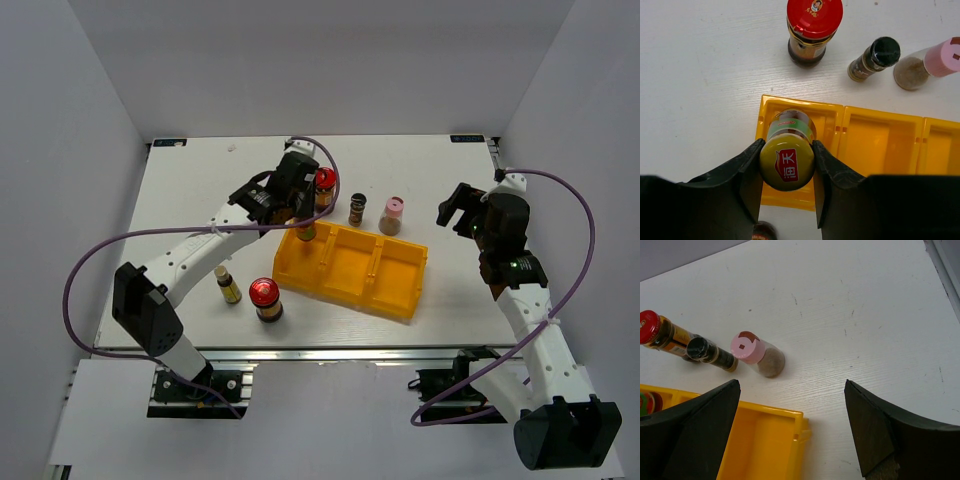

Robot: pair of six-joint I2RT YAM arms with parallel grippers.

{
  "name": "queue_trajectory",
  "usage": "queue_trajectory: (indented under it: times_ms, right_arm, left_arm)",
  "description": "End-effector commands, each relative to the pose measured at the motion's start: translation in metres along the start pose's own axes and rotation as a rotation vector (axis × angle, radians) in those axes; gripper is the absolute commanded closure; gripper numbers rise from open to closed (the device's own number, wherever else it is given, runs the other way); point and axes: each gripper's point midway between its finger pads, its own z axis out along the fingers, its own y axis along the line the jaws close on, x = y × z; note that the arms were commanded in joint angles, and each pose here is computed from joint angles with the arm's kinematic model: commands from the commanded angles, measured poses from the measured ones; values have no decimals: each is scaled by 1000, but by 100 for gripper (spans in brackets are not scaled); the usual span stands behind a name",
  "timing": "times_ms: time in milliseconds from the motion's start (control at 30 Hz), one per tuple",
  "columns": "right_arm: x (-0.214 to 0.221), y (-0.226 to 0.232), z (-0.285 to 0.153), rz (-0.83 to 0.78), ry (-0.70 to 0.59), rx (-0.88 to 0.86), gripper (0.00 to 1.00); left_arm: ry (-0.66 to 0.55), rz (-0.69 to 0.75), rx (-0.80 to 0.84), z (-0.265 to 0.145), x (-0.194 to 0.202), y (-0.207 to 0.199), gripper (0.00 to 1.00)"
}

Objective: Organize the condiment bottles

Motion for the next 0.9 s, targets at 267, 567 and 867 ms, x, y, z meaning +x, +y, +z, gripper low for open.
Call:
queue_trajectory:
  times_ms: [267,567,867]
  right_arm:
    - [-8,-3,-3,-14,-30,16,11]
    - [-8,-3,-3,-18,-26,14,11]
    - [-8,-1,-4,-17,-24,2,11]
  left_arm:
    - [-77,-41,-25,24,-23,-13,100]
    - [-31,-24,-56,39,-7,-11,74]
    - [-53,-46,-48,19,-13,-5,2]
